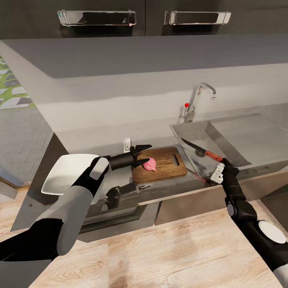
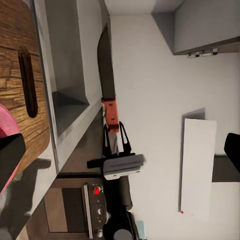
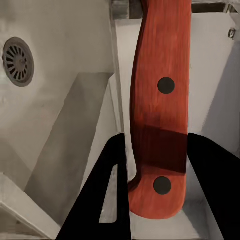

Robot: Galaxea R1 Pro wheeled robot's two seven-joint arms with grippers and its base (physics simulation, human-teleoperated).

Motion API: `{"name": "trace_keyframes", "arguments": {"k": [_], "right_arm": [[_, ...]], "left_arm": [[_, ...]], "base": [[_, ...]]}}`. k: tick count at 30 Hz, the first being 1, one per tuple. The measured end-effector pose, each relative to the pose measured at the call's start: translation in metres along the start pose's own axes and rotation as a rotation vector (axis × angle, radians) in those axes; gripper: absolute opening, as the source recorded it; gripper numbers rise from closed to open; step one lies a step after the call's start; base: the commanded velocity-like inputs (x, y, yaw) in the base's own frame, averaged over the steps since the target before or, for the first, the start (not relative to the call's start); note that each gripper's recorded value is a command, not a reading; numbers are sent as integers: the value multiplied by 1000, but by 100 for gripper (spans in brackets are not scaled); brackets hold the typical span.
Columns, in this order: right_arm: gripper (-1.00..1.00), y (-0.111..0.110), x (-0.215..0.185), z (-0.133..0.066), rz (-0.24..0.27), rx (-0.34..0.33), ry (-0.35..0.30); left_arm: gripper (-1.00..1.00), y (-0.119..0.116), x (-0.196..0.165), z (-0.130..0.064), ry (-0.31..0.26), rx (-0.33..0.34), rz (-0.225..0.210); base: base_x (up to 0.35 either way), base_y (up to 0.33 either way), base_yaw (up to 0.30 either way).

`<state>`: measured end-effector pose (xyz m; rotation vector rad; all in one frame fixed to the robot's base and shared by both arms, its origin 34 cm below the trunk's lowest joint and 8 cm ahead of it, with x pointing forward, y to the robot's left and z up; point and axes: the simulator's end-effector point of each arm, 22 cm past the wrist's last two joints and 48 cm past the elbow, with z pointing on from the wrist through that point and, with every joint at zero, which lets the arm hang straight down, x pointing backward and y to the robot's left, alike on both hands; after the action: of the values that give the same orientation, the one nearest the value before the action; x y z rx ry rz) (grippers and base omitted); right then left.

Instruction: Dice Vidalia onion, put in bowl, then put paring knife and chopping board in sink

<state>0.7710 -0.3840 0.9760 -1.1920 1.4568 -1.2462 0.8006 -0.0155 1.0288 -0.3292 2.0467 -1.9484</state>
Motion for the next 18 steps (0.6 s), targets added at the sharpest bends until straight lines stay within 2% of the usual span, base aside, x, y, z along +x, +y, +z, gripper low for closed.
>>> {"name": "trace_keyframes", "arguments": {"k": [1,2,7,10,18], "right_arm": [[-100,6,-18,-2,41,-6,-7],[-100,8,-25,-3,60,-8,-7],[-100,13,-34,-5,91,-16,24],[-100,15,-36,-7,95,-19,41],[-100,25,-57,-13,79,-38,7]], "left_arm": [[100,0,0,0,0,0,0],[100,0,0,0,0,0,0],[100,0,0,0,0,0,0],[100,0,0,0,0,0,0],[100,0,0,0,0,0,0]], "base": [[0,0,0],[0,0,0],[0,0,0],[0,0,0],[0,0,0]]}}
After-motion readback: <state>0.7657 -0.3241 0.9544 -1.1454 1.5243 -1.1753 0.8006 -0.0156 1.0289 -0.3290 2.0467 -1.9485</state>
